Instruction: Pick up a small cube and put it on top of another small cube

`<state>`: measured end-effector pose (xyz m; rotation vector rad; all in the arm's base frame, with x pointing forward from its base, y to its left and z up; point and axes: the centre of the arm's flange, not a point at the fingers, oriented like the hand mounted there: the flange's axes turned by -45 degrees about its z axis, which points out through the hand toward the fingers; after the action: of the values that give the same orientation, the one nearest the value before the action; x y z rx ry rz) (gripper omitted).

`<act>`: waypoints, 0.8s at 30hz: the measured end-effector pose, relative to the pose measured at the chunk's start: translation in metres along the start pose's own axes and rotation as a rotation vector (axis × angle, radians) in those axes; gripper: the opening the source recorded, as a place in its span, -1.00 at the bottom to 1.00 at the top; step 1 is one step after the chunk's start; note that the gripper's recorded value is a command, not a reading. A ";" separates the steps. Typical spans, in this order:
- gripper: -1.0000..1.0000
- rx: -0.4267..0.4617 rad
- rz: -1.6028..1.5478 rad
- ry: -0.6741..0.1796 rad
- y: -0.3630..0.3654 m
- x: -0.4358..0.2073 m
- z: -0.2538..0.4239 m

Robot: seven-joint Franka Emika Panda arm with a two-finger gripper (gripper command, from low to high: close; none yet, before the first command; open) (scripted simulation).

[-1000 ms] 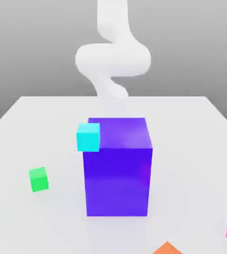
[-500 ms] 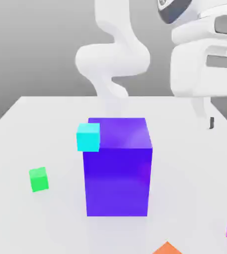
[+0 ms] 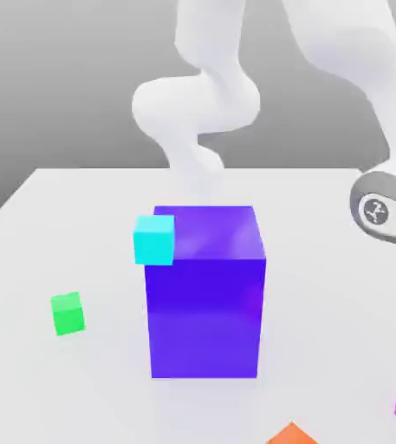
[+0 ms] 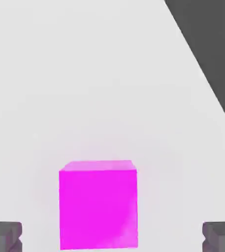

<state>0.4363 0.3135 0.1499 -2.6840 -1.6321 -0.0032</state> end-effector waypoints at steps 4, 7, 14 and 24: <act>-1.00 0.001 -0.001 -0.001 -0.001 0.000 0.014; -1.00 0.001 -0.002 -0.002 -0.001 -0.001 0.021; -1.00 0.010 0.053 -0.016 0.016 -0.011 -0.037; -1.00 0.005 0.778 -0.064 0.157 -0.201 -0.059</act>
<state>0.4834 0.0627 0.2086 -3.1281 -0.4959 0.0861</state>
